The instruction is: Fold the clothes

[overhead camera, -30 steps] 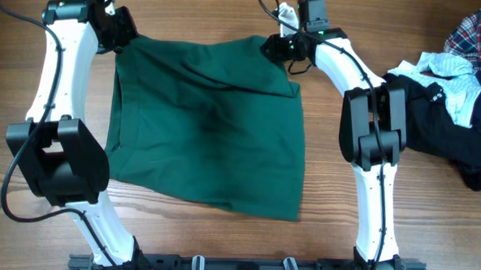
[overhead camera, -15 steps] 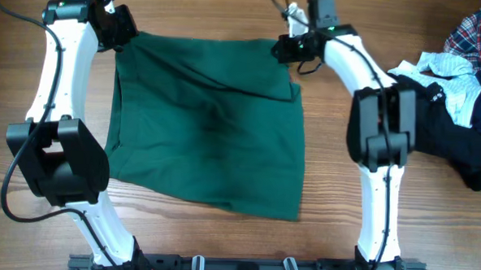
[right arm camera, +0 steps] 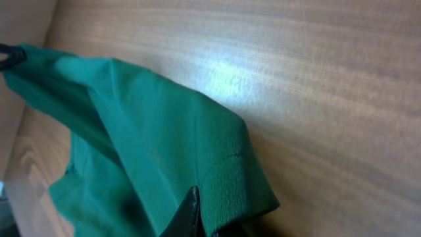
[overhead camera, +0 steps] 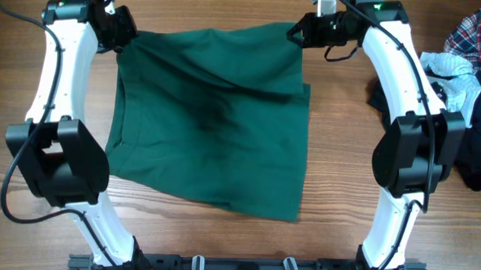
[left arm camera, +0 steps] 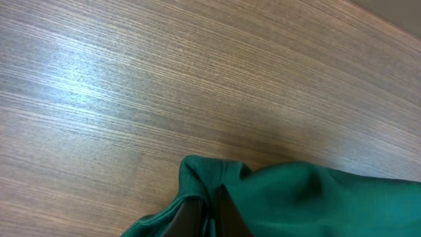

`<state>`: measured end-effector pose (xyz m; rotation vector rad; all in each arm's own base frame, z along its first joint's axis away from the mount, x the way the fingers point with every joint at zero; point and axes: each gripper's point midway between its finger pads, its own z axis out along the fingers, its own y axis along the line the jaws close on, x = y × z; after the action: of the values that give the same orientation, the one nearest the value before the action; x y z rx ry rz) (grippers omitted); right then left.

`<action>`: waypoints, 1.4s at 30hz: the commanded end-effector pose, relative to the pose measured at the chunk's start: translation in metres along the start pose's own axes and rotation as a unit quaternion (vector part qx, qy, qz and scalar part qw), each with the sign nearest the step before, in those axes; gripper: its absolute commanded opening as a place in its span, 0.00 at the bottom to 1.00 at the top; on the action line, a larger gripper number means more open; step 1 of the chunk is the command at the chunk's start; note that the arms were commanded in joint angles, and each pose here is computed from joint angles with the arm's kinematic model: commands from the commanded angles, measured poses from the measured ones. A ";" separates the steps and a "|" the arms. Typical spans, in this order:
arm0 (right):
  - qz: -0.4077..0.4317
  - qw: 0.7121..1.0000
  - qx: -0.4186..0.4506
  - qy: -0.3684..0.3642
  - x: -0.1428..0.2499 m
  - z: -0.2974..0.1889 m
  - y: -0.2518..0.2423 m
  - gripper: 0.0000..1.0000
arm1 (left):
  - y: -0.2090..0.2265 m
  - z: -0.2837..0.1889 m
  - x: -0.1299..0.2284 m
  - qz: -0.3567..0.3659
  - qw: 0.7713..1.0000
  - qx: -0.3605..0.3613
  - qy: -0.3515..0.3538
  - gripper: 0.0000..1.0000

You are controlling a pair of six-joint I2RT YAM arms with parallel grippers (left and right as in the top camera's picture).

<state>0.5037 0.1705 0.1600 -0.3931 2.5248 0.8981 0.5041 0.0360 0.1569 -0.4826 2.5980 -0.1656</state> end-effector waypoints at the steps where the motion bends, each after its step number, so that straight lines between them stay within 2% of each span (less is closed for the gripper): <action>1: -0.026 0.999 -0.012 -0.018 -0.008 -0.035 0.029 0.04 | -0.013 -0.055 -0.016 0.010 0.998 0.021 -0.052 0.04; 8: -0.015 1.000 -0.012 0.007 0.012 -0.068 0.053 0.04 | -0.013 -0.093 -0.008 0.010 0.998 0.023 -0.059 0.04; 20: 0.027 0.993 -0.003 0.113 0.069 -0.079 0.056 0.04 | 0.005 -0.094 0.053 -0.001 0.998 -0.014 0.066 0.04; 30: 0.068 0.978 -0.011 0.199 0.112 -0.093 0.067 0.04 | 0.022 -0.111 0.113 -0.011 0.980 -0.051 0.190 0.04; 36: 0.100 0.973 -0.007 0.208 0.117 -0.095 0.069 0.04 | 0.028 -0.122 0.135 -0.015 0.969 -0.066 0.238 0.04; 42: 0.094 0.971 0.017 0.218 0.121 -0.092 0.069 0.05 | 0.031 -0.127 0.144 -0.016 0.963 -0.074 0.257 0.04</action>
<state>0.3473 0.1493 0.2007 -0.3701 2.9995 1.0000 0.3159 0.0176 0.1955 -0.6158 3.1297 -0.1143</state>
